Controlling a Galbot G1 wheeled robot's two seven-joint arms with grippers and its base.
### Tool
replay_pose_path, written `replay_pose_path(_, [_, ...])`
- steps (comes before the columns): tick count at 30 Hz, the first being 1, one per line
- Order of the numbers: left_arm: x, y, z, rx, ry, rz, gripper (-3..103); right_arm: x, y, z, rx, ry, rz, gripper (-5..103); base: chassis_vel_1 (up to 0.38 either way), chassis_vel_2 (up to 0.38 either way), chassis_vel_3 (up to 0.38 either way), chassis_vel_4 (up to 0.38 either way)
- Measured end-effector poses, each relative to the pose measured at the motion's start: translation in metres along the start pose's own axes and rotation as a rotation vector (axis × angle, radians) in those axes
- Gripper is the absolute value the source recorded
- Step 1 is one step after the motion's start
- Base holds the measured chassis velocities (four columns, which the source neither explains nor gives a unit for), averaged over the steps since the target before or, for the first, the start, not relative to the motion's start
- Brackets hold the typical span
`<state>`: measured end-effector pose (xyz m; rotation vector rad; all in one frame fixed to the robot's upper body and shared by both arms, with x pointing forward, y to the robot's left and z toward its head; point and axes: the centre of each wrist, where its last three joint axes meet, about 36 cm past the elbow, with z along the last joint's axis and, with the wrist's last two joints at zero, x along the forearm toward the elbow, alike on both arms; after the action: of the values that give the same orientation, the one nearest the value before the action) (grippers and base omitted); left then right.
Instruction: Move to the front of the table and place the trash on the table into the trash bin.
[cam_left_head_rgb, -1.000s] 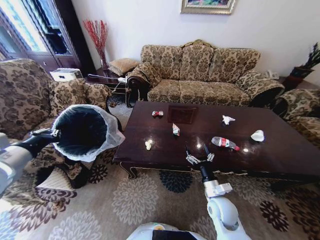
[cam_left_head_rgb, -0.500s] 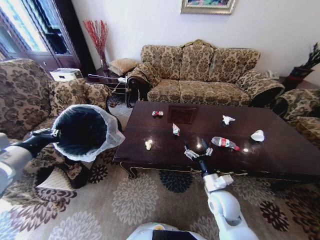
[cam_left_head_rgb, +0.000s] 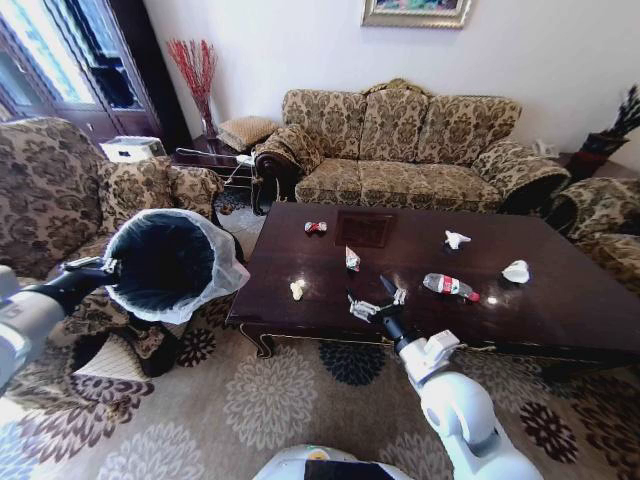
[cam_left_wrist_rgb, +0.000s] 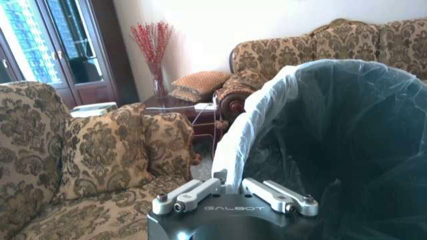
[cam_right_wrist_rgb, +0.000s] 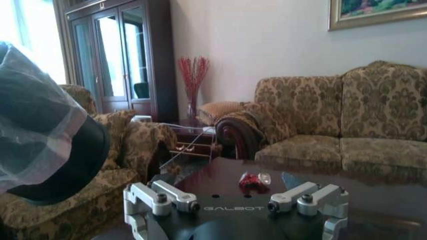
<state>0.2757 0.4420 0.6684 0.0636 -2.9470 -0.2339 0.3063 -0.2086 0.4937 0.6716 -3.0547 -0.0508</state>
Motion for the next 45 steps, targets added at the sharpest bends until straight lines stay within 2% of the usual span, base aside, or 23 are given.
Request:
replay_pose_path(8, [0.0, 0.0, 0.0, 0.0, 0.0, 0.0, 0, -0.002, -0.013, 0.002, 0.041, -0.028, 0.042, 100, 0.0, 0.0, 0.0, 0.0])
replay_pose_path(11, [0.0, 0.0, 0.0, 0.0, 0.0, 0.0, 0, -0.004, -0.037, 0.006, 0.106, -0.054, 0.122, 100, 0.0, 0.0, 0.0, 0.0])
replay_pose_path(15, [0.0, 0.0, 0.0, 0.0, 0.0, 0.0, 0, 0.0, -0.044, 0.005, 0.102, -0.058, 0.137, 100, 0.0, 0.0, 0.0, 0.0])
replay_pose_path(26, [0.002, -0.004, 0.005, -0.002, 0.01, -0.006, 0, 0.007, -0.045, -0.007, 0.092, -0.091, 0.124, 100, 0.0, 0.0, 0.0, 0.0])
replay_pose_path(28, [0.011, -0.023, 0.026, -0.003, 0.072, -0.006, 0, 0.01, -0.041, -0.011, 0.083, -0.093, 0.11, 100, 0.0, 0.0, 0.0, 0.0])
replay_pose_path(29, [0.013, -0.027, 0.031, 0.004, 0.083, -0.009, 0, 0.011, -0.038, -0.012, 0.079, -0.093, 0.103, 100, 0.0, 0.0, 0.0, 0.0])
replay_pose_path(34, [0.017, -0.034, 0.038, 0.017, 0.094, -0.014, 0, 0.014, -0.032, -0.019, 0.072, -0.103, 0.09, 100, 0.0, 0.0, 0.0, 0.0])
replay_pose_path(36, [0.017, -0.031, 0.034, 0.006, 0.084, -0.021, 0, 0.016, -0.032, -0.027, 0.067, -0.119, 0.089, 100, 0.0, 0.0, 0.0, 0.0])
replay_pose_path(40, [0.015, -0.009, 0.011, -0.046, 0.042, -0.065, 0, 0.018, -0.036, -0.045, 0.044, -0.134, 0.076, 100, 0.0, 0.0, 0.0, 0.0])
replay_pose_path(45, [0.009, 0.004, 0.003, -0.051, 0.041, -0.072, 0, 0.01, -0.029, -0.027, 0.019, -0.087, 0.052, 100, 0.0, 0.0, 0.0, 0.0])
